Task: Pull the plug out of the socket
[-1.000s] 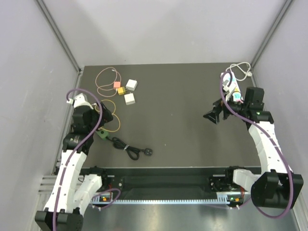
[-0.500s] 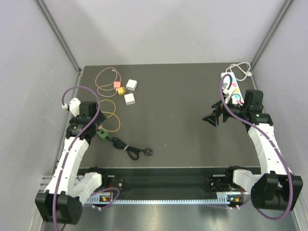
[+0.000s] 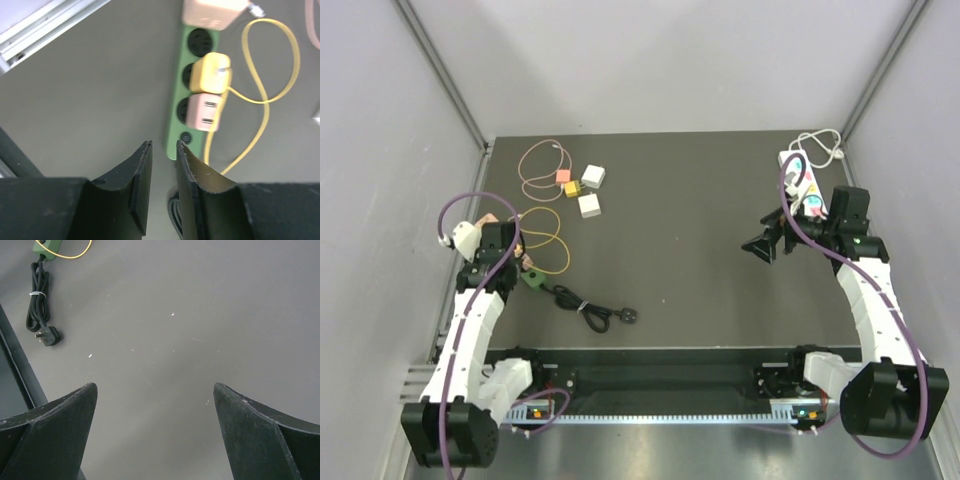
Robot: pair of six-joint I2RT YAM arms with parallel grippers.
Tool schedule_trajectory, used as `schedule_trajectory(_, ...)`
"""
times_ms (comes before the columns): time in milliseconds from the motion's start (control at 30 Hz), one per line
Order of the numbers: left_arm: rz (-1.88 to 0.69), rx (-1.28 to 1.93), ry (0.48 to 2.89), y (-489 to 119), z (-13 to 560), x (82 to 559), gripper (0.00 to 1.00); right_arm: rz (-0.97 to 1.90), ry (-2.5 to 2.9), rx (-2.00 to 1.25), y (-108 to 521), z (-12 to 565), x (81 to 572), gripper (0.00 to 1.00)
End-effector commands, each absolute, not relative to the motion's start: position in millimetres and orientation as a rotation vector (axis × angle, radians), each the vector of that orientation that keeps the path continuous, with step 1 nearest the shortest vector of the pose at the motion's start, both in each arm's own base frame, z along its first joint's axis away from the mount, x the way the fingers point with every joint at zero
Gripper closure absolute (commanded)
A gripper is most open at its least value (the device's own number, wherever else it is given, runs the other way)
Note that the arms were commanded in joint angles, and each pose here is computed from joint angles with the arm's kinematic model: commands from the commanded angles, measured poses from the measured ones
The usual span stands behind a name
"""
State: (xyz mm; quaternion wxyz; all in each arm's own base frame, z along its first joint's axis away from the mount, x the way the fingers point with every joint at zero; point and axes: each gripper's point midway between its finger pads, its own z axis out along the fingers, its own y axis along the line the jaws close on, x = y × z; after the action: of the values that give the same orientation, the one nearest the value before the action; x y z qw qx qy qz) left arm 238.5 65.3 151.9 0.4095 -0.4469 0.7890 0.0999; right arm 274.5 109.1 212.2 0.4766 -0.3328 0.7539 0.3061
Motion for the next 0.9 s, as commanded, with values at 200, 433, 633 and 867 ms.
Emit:
schedule_trajectory(200, 0.156, -1.18, 1.989, 65, 132, 269, 0.66, 0.739, 1.772, -0.832, 108, 228, 274, 0.0)
schedule_trajectory(433, 0.062, -1.141, 2.066, 51, 117, 296, 0.52, 0.732, 1.765, -0.822, 104, 231, 274, 0.0)
schedule_trajectory(633, 0.048, -1.117, 2.057, 51, 118, 303, 0.37, 0.745, 1.764, -0.817, 104, 231, 273, 0.0)
schedule_trajectory(867, 0.086, -1.136, 2.103, 55, 100, 310, 0.38, 0.751, 1.77, -0.813, 104, 230, 273, 0.0)
